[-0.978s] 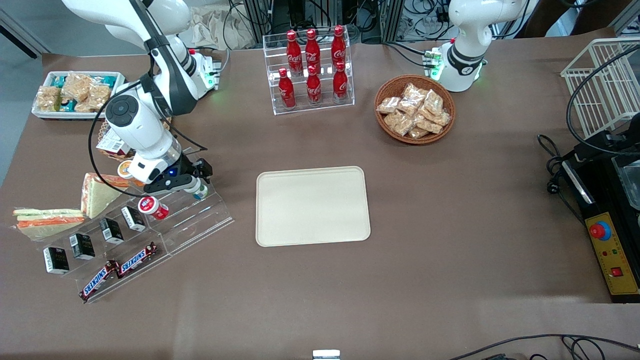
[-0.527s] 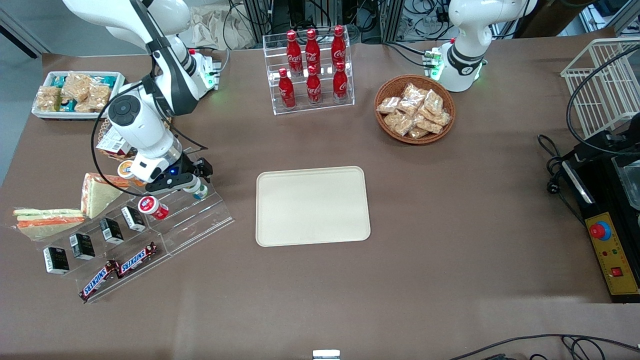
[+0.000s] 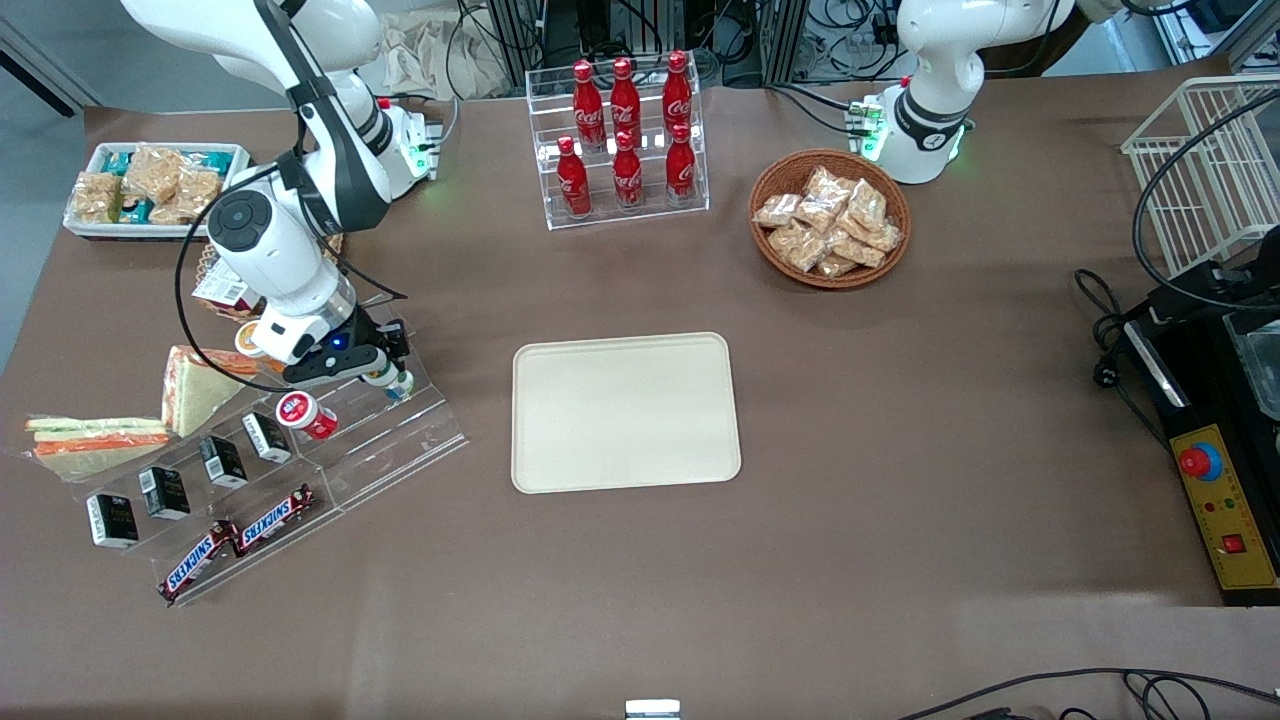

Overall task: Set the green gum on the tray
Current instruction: 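Lower the right gripper and close it around the green gum bottle, then lift the green gum bottle and carry it toward the cream tray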

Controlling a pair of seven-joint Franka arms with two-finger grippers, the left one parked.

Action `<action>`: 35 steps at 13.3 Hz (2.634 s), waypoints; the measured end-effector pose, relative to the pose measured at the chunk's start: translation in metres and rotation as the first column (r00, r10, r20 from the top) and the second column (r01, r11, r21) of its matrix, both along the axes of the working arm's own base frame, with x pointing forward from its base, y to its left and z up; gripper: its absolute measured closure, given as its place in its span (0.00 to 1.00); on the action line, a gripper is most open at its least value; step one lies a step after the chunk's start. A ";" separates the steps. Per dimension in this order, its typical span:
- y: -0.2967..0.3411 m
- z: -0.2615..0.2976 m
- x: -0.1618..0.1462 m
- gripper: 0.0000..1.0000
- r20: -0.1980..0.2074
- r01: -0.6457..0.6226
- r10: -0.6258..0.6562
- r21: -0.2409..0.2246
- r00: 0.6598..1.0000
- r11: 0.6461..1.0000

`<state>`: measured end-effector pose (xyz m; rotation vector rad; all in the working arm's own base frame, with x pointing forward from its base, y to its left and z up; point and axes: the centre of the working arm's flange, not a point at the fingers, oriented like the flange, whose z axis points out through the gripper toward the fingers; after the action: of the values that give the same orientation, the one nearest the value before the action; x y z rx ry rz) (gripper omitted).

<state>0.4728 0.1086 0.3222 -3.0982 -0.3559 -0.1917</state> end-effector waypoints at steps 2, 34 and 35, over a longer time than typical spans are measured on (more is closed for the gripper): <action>-0.001 0.011 0.004 0.41 0.010 0.003 -0.003 0.001 1.000 1.000; 0.225 -0.058 -0.010 0.41 -0.111 0.403 -0.400 0.005 0.910 0.915; 0.226 -0.069 -0.010 0.41 -0.107 0.405 -0.402 0.005 0.909 0.914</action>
<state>0.4631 0.3347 0.2532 -3.0977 0.2951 -0.0362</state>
